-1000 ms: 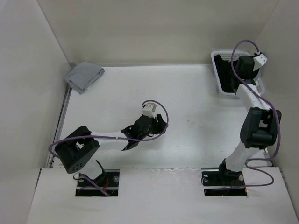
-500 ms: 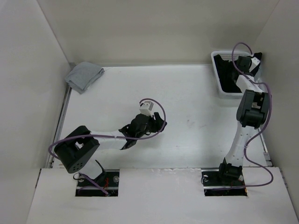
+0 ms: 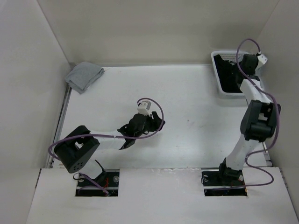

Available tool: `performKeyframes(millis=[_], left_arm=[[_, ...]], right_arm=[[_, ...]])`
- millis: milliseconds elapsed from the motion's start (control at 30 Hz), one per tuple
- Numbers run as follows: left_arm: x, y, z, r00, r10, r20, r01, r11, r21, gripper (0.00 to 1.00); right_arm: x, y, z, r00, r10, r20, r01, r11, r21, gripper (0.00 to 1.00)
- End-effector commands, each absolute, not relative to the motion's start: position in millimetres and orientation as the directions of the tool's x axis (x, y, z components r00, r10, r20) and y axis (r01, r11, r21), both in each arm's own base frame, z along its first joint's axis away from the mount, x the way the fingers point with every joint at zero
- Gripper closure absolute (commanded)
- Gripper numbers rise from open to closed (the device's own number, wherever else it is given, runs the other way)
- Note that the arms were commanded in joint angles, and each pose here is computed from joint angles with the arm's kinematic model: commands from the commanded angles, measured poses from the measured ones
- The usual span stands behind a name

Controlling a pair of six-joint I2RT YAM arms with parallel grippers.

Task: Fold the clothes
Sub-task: Grab the tank top from the pile, then move the tank top to the center of the board

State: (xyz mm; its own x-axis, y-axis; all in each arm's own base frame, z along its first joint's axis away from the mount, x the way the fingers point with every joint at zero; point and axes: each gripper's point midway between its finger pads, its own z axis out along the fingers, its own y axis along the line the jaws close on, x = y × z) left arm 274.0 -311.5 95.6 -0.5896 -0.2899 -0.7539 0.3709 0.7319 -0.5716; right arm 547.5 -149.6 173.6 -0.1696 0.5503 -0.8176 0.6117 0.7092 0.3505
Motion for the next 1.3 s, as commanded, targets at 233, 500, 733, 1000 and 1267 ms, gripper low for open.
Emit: performKeyframes(millis=[233, 500, 733, 1000, 1267], left_arm=[[292, -279, 127, -0.52, -0.437, -0.734, 0.321, 0.696, -0.642, 0.5], [322, -160, 140, -0.37, -0.697, -0.614, 0.054, 0.644, -0.763, 0.5], [313, -99, 125, -0.309, -0.745, -0.592, -0.066, 0.637, -0.768, 0.5], [307, -118, 107, -0.413, -0.646, -0.641, -0.053, 0.72, -0.691, 0.53], [270, -155, 100, -0.48, -0.419, -0.771, 0.025, 0.872, -0.489, 0.56]], right_arm=[[367, 50, 549, 0.363, 0.552, -0.751, -0.157, 0.83, 0.535, 1.0], [272, 176, 573, 0.165, 0.659, -0.734, -0.534, 0.685, 0.495, 0.99], [365, 262, 368, -0.256, 0.64, -0.724, -0.384, 0.62, 0.684, 0.97], [532, 254, 267, -0.37, 0.667, -0.647, -0.035, 0.686, 0.727, 1.0], [544, 222, 261, -0.353, 0.596, -0.721, 0.055, 0.783, 0.62, 0.61]])
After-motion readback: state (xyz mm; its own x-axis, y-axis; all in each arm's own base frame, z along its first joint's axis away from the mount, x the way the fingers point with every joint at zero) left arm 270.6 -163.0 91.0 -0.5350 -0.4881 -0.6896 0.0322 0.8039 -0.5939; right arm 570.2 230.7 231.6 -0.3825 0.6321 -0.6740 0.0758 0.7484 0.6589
